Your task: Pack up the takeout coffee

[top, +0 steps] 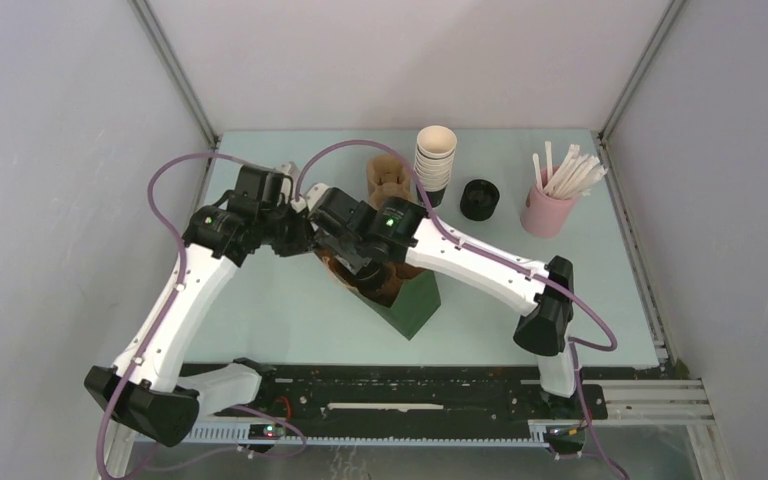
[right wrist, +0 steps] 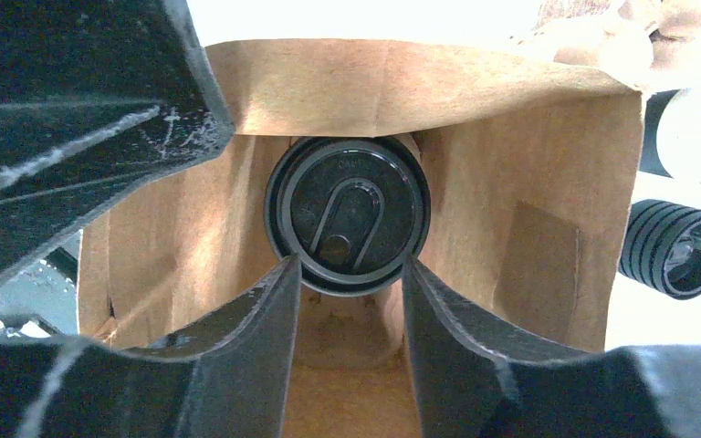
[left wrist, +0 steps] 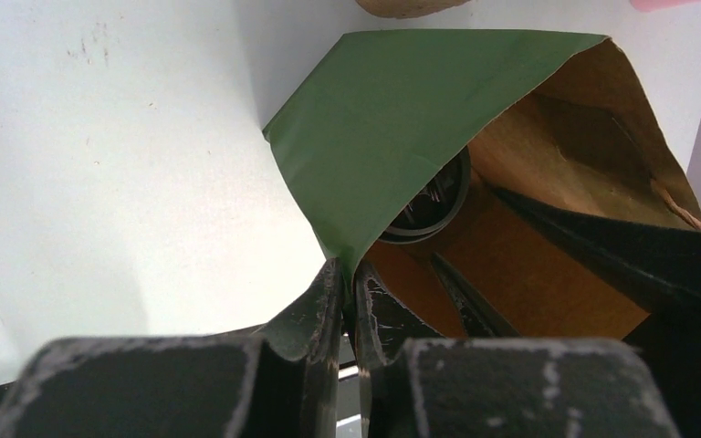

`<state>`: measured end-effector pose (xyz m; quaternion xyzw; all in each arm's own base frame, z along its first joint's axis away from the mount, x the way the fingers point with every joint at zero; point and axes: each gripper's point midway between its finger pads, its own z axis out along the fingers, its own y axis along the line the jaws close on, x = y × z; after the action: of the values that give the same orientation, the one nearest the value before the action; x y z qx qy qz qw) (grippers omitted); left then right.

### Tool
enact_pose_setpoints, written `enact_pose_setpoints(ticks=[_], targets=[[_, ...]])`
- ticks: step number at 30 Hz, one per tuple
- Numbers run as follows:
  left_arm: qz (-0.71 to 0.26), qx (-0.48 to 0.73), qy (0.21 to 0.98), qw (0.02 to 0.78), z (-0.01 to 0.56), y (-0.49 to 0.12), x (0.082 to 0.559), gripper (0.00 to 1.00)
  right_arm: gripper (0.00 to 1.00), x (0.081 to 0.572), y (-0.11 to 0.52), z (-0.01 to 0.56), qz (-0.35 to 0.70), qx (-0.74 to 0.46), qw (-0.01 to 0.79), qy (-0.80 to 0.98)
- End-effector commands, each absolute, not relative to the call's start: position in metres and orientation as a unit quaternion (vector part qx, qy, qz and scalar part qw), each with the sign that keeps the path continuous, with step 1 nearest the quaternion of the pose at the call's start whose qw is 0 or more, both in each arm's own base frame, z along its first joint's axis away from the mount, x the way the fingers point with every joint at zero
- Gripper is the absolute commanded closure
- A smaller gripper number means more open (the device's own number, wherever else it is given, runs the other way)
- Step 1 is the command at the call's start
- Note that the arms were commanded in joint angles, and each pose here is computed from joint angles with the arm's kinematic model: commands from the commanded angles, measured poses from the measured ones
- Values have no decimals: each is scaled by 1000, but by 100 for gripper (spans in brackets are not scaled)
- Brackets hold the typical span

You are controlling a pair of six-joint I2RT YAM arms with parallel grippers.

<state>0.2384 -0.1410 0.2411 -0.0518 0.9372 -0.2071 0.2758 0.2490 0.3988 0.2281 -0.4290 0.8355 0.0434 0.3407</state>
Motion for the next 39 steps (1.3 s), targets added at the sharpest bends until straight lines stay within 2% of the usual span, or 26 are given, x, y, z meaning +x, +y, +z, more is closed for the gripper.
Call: enact_pose_setpoints(ticks=[1,5,9,13,18,22,26,34,39], targets=[[-232,-36,928,289,252,-149,235,88,43,252,395,221,48,-425,333,840],[-230,-37,928,290,252,-149,236,88,38,252,390,218,40,-423,335,841],[-226,-41,930,288,250,-148,237,88,48,251,389,229,60,-417,355,834],[-225,-47,930,286,248,-148,238,89,52,245,391,242,104,-411,393,816],[-225,-47,931,284,247,-148,239,89,53,252,391,248,117,-409,417,804],[-227,-46,930,285,248,-149,240,90,51,254,393,237,118,-411,396,812],[-228,-44,929,287,250,-149,241,90,44,256,395,226,113,-419,388,813],[-228,-38,931,283,250,-151,243,90,20,258,405,218,127,-426,372,815],[-227,-37,931,283,250,-152,244,90,16,260,403,205,121,-426,355,823]])
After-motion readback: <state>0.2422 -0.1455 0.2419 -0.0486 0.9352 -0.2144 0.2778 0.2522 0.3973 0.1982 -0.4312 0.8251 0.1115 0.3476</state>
